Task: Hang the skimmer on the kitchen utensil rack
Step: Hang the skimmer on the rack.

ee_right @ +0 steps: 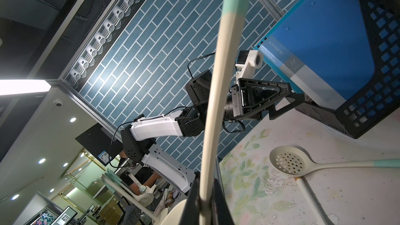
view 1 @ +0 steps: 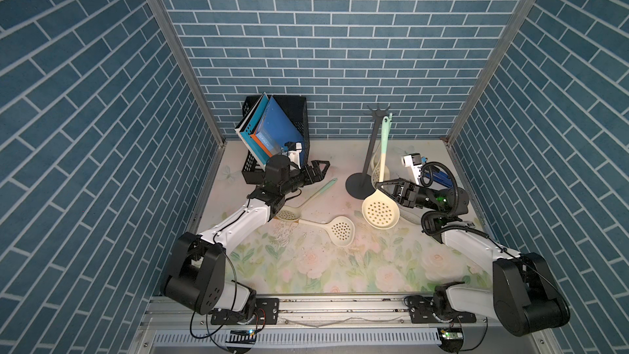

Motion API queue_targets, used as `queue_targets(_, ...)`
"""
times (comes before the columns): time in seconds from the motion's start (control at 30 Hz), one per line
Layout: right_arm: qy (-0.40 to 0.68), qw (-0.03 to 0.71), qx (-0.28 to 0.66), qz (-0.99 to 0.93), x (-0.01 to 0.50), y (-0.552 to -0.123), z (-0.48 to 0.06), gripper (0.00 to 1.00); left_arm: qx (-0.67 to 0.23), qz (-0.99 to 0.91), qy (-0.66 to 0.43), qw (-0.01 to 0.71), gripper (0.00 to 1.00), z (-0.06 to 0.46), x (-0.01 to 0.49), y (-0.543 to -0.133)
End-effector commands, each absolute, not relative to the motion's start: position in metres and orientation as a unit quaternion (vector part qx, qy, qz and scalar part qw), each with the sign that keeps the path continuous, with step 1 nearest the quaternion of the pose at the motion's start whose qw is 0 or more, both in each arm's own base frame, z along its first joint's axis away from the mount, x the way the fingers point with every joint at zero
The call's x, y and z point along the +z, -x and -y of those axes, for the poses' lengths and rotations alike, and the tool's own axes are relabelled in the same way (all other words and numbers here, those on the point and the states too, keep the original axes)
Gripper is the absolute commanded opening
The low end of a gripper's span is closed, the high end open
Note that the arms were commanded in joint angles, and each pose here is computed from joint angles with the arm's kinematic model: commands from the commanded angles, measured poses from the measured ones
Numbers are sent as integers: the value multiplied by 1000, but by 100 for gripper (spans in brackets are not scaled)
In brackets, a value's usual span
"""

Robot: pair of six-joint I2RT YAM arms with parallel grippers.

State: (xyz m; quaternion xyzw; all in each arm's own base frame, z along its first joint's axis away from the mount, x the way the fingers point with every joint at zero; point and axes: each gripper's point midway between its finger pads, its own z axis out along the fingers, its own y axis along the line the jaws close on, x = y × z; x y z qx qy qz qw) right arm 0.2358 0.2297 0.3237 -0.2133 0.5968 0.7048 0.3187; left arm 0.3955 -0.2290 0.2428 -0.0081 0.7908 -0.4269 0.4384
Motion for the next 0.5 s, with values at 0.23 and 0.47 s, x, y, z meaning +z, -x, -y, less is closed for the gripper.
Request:
queue_targets(0.23, 230, 312, 710, -588, 326, -231, -232, 0, -440, -779, 2, 447, 100, 233, 253, -400)
queue_targets(0.47, 216, 299, 710, -600, 312, -239, -234, 0, -442, -780, 2, 444, 100, 235, 252, -401)
